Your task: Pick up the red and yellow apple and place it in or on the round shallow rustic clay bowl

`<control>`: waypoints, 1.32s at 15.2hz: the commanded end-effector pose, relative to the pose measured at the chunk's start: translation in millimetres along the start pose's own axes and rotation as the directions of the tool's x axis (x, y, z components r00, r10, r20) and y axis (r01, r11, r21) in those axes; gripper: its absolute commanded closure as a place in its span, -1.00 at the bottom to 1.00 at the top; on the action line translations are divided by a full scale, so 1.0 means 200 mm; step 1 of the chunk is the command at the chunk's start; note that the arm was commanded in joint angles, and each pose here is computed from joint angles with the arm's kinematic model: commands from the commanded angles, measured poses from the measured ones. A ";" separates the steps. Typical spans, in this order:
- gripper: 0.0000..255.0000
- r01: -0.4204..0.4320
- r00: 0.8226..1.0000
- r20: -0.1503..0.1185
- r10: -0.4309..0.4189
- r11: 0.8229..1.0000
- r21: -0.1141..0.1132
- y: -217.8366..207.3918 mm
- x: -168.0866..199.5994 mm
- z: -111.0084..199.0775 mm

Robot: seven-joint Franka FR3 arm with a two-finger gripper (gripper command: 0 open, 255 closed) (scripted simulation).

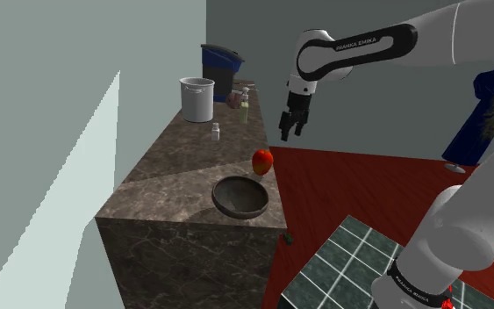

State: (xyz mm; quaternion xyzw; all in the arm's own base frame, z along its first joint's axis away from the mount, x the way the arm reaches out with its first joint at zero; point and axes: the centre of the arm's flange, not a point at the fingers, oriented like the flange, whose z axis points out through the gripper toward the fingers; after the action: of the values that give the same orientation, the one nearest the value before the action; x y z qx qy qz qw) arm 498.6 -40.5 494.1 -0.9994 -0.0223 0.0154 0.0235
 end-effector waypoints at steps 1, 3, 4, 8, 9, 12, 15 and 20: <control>-1.00 -0.002 1.000 -0.006 0.002 1.000 0.004 0.03 0.13 0.06; -1.00 -0.003 1.000 -0.012 0.003 1.000 0.008 0.05 0.25 0.12; -1.00 -0.003 1.000 -0.014 0.003 1.000 0.010 0.05 0.30 0.14; -1.00 -0.005 1.000 -0.024 0.006 1.000 0.018 0.09 0.54 0.24; -1.00 -0.006 1.000 -0.026 0.006 1.000 0.019 0.10 0.56 0.25; -1.00 -0.006 1.000 -0.026 0.006 1.000 0.019 0.10 0.57 0.33; -1.00 -0.006 1.000 -0.026 0.006 1.000 0.019 0.09 0.57 0.41; -1.00 -0.006 1.000 -0.026 0.006 1.000 0.019 0.09 0.57 0.45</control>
State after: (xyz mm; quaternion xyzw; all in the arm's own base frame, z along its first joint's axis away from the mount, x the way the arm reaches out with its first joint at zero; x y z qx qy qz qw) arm 610.4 -49.8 400.7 -0.9993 -0.0190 0.0030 0.0330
